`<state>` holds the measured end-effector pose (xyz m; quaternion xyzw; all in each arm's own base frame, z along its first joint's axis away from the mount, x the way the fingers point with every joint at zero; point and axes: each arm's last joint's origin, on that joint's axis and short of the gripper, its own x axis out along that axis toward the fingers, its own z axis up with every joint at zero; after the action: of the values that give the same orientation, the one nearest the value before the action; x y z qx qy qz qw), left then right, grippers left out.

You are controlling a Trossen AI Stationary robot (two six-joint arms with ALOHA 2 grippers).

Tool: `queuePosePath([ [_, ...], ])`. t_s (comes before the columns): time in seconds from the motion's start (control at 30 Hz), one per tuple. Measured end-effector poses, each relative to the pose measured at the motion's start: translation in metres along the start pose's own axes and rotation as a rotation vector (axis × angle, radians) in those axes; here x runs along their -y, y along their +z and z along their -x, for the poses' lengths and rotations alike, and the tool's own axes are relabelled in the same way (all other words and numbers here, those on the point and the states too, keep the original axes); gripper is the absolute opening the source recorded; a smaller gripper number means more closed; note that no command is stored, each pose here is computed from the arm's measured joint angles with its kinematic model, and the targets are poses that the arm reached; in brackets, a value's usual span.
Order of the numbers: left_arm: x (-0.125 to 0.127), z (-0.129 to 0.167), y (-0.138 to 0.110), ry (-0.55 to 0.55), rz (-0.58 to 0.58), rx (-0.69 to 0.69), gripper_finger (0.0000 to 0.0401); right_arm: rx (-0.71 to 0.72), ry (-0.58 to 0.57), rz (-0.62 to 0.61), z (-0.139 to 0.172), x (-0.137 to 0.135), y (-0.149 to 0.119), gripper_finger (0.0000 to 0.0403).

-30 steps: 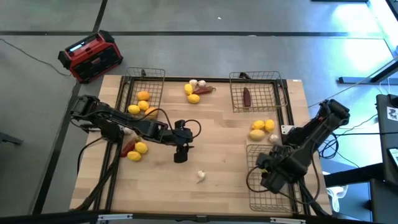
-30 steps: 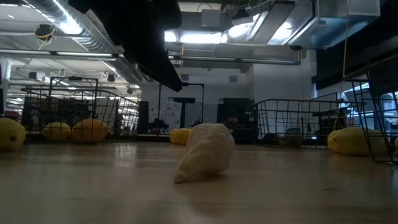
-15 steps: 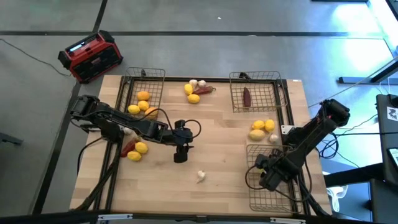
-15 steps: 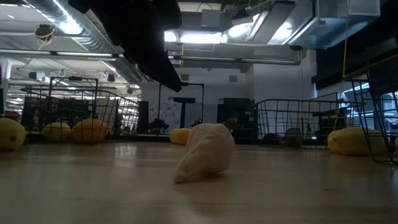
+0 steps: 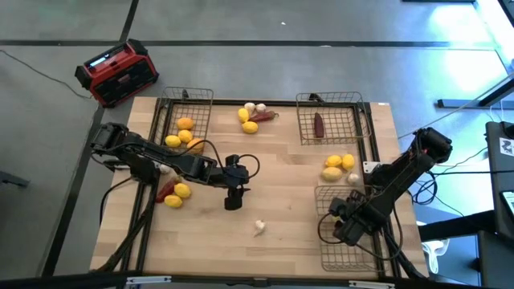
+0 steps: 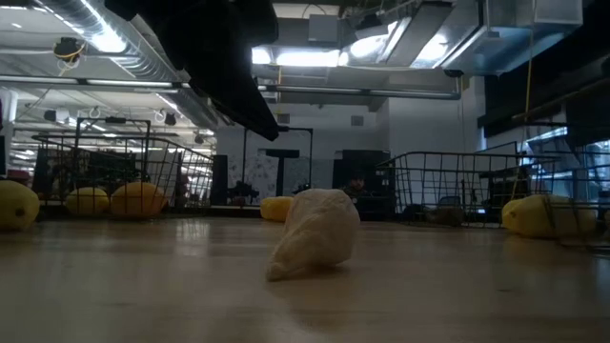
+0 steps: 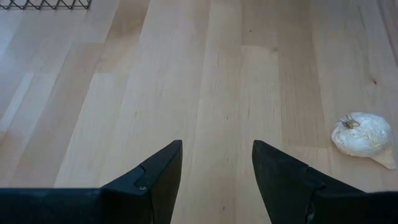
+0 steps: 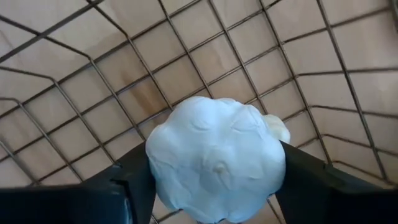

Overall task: Sort produce into baskets
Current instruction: Put the white garlic into the bottom wire basket

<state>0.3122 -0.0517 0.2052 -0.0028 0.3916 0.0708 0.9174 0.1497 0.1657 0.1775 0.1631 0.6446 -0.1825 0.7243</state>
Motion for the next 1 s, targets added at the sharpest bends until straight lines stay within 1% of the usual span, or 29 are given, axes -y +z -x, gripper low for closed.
queuePosePath([
  [0.23, 0.000, 0.000, 0.000, 0.000, 0.003, 0.000, 0.0191, 0.039, -0.014, -0.019, -0.001, 0.001, 0.001, 0.0320],
  [0.33, 0.000, 0.000, 0.000, 0.000, 0.004, 0.000, 0.0191, 0.065, -0.019, -0.022, -0.001, 0.001, 0.002, 0.0337],
  [0.47, 0.000, 0.000, 0.000, 0.000, 0.007, 0.000, 0.0191, 0.110, -0.027, -0.041, -0.001, 0.001, 0.003, 0.0345],
  [0.67, 0.000, 0.000, 0.000, 0.000, 0.007, 0.000, 0.0191, 0.092, -0.025, -0.043, 0.003, 0.000, 0.003, 0.0346],
  [0.8, 0.000, 0.000, 0.000, 0.000, 0.007, 0.001, 0.0191, 0.072, -0.040, -0.033, 0.023, -0.005, 0.006, 0.0346],
  [0.93, 0.000, 0.000, 0.000, 0.000, 0.008, 0.001, 0.0191, 0.076, -0.052, -0.002, 0.055, -0.011, 0.012, 0.0346],
  [1.0, 0.000, 0.000, 0.000, 0.000, 0.008, 0.001, 0.0191, 0.101, -0.042, 0.021, 0.073, -0.014, 0.015, 0.0346],
])
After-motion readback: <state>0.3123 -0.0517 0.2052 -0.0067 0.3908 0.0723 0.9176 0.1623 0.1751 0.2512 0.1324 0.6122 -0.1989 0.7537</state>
